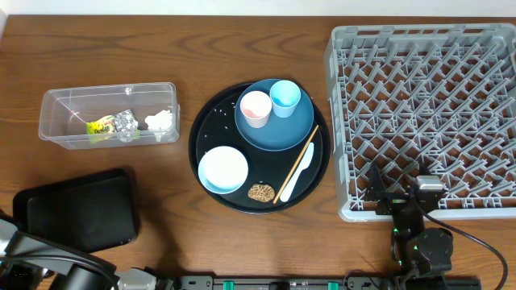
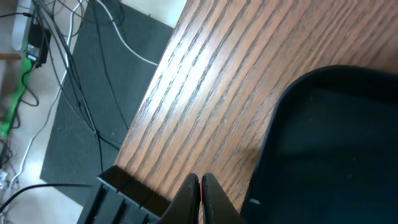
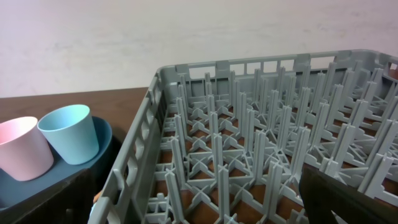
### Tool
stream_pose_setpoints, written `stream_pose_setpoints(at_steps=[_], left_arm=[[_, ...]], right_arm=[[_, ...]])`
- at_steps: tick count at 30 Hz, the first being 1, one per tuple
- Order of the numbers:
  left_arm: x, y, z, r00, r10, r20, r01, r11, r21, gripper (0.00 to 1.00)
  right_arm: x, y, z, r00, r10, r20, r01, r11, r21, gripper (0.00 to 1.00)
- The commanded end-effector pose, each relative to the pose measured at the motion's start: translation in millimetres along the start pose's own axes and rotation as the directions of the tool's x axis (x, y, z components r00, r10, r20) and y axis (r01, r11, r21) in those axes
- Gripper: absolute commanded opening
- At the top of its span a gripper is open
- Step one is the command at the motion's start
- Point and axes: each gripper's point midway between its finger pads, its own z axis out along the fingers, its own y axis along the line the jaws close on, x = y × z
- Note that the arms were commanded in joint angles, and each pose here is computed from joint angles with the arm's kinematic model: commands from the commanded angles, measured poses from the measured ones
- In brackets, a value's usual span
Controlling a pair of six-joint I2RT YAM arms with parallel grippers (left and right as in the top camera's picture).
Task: Sort waste into correct bins and load items into the dishwasher rack
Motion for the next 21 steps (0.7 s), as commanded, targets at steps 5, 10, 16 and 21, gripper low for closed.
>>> stream_pose_setpoints(at_steps=[5, 10, 16, 21], left_arm=[[11.8, 4.6, 19.1, 0.999, -0.019, -0.027, 0.018, 0.999, -0.03, 0.06], [13.5, -6.5, 20.1, 0.999, -0.011, -0.047, 0.012, 1.0, 0.021, 0.06], [17.3, -29.9, 17.5, 0.995, 0.065, -0.076, -0.054, 0.989, 0.14, 0.06], [24.2, -43.4, 13.1, 0.991, 0.112, -0.071, -0.097, 0.978, 0.183, 0.06]], right_arm=[[0.8, -3.0, 0.1, 1.0, -0.013, -0.002, 0.013, 1.0, 0.013, 0.99], [0.8, -2.9, 0.1, 1.0, -0.013, -0.002, 0.013, 1.0, 0.013, 0.99], [0.8, -2.9, 0.1, 1.0, -0.013, -0.002, 0.013, 1.0, 0.013, 0.99], [0.8, -2.9, 0.1, 1.0, -0.013, -0.002, 0.013, 1.0, 0.013, 0.99]])
